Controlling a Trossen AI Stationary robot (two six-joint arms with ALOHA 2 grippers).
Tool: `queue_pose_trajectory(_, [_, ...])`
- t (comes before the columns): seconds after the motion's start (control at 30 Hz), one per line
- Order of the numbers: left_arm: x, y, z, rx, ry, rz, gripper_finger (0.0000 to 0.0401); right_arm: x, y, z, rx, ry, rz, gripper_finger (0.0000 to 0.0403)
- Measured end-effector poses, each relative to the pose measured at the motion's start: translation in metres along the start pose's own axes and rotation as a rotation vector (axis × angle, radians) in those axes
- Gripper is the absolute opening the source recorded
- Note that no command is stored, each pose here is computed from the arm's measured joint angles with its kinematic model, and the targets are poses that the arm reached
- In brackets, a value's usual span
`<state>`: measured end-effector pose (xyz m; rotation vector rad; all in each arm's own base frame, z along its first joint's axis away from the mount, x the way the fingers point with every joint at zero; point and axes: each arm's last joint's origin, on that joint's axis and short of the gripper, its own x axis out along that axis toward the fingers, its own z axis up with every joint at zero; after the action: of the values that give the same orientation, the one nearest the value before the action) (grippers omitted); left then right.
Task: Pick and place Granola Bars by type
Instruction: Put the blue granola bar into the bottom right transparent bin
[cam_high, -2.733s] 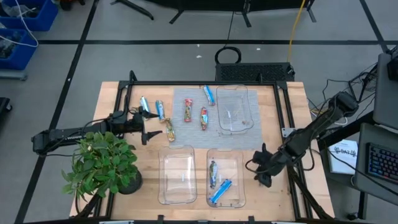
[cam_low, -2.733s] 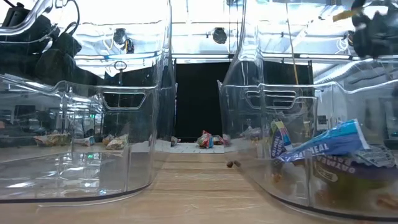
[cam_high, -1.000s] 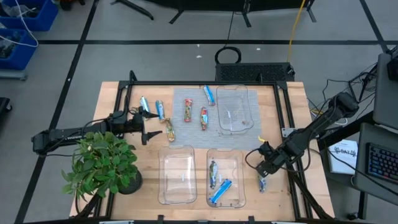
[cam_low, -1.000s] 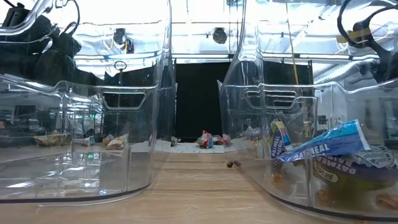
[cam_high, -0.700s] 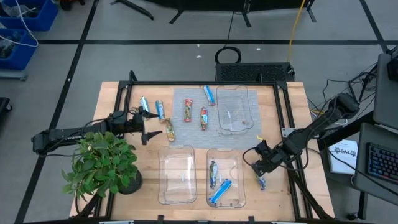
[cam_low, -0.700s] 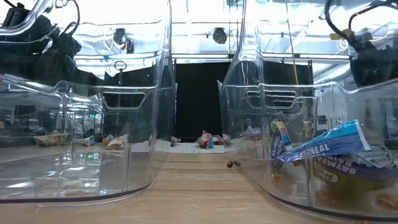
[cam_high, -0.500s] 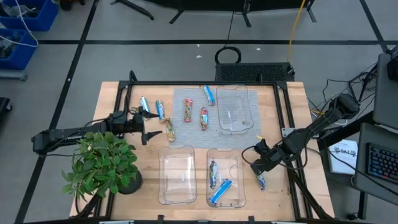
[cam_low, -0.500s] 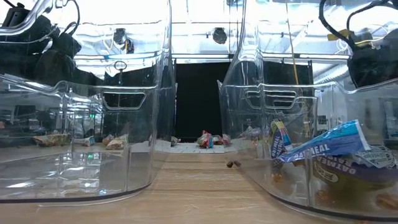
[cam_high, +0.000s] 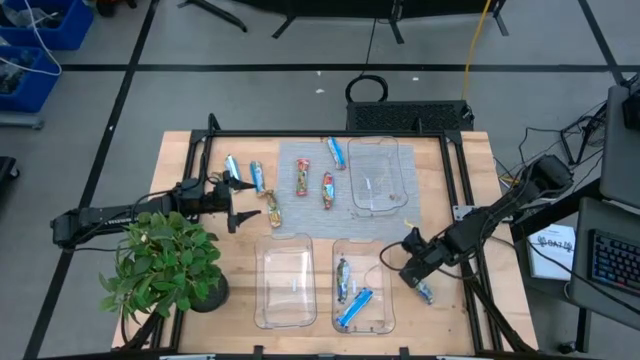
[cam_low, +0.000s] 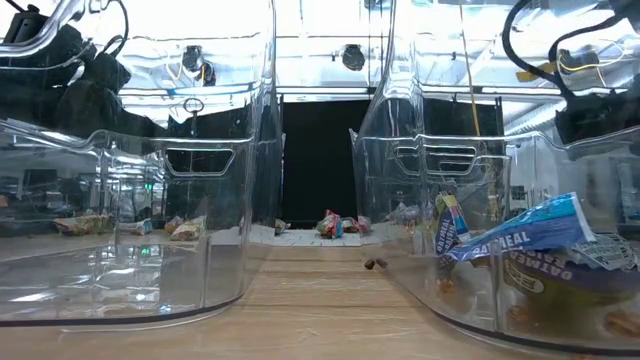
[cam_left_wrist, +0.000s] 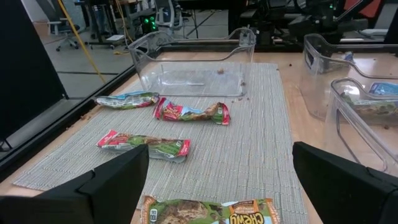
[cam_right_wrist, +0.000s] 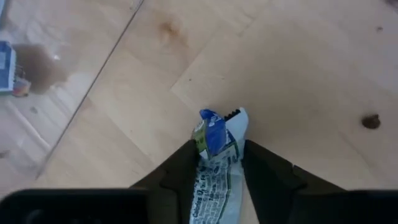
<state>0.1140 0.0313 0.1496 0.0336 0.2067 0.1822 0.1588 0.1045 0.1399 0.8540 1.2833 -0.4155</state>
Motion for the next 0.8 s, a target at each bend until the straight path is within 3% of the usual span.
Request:
queue_pose_trajectory(0.17, [0.0,0.0,0.0,0.0,0.0,0.0,0.0397,0.0,0.001,0.001,-0.131,-0.033,0.003,0.0016])
queue_pose_trajectory(0.43, [0.0,0.0,0.0,0.0,0.0,0.0,0.0397,-0.021,0.0,0.005,-0.208,-0.194,0.071,0.0007])
queue_pose_trajectory(0.63, [0.0,0.0,0.0,0.0,0.0,0.0,0.0397,-0.075,0.006,0.01,-0.259,-0.356,0.125,0.0005])
queue_pose_trajectory(0.8, [0.0,0.0,0.0,0.0,-0.001,0.0,0.0397,-0.122,0.017,0.017,-0.376,-0.552,0.12,0.0004])
